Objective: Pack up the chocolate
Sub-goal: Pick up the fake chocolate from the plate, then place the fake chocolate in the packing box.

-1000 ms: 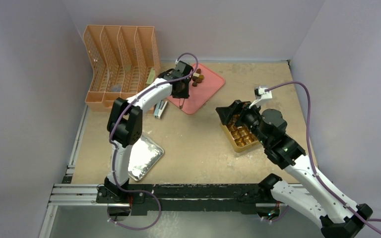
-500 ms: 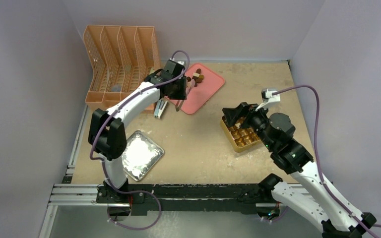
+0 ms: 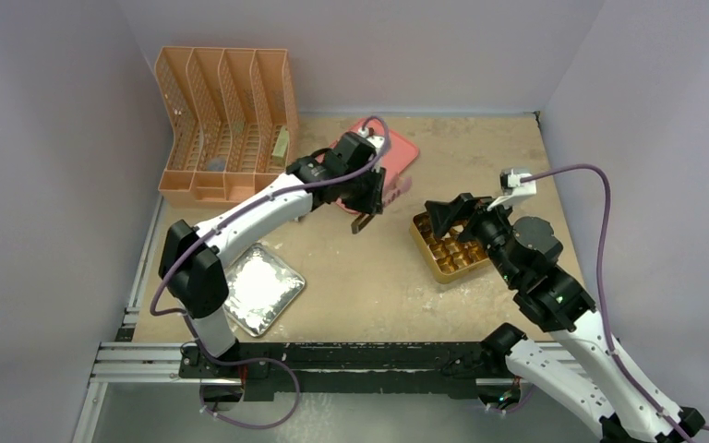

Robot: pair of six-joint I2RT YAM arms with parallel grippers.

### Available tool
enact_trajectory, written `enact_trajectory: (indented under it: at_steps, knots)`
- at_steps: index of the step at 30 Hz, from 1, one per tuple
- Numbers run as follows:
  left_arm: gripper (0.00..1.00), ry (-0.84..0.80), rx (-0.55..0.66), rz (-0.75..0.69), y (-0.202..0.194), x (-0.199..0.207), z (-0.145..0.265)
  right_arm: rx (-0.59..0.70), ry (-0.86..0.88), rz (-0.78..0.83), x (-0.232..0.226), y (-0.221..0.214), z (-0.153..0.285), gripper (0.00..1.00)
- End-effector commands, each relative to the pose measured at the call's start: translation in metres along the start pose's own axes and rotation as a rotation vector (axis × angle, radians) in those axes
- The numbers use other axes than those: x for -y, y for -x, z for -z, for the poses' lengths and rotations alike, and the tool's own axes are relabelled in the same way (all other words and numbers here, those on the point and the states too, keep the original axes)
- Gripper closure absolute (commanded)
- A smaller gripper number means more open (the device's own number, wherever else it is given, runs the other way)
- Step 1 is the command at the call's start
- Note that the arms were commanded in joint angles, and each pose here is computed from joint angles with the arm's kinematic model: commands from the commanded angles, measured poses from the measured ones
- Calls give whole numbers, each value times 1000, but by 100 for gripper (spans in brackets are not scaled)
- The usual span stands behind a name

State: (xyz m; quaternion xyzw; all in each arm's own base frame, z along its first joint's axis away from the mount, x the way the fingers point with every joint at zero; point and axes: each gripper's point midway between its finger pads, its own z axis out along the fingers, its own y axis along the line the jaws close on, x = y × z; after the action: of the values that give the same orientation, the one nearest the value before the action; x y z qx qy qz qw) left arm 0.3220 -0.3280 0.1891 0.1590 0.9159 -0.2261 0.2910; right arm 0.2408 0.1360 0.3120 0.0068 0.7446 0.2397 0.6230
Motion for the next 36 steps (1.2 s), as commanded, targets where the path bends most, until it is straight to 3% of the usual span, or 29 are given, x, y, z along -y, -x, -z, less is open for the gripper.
enact_trajectory:
  at_steps: [1, 8, 21, 36]
  knots:
    - [74, -126, 19, -76, -4, 44, 22, 89, -9, 4, -2, 33, 10, 2]
    - [72, -185, -55, -141, -33, 78, 13, 109, -8, -2, -1, 38, 16, 2]
    - [68, -199, -179, -196, -67, 88, -15, 117, -17, 13, 1, 40, 16, 2]
    - [63, -185, -175, -203, -64, 87, -17, 103, -14, 10, 2, 32, 12, 2]
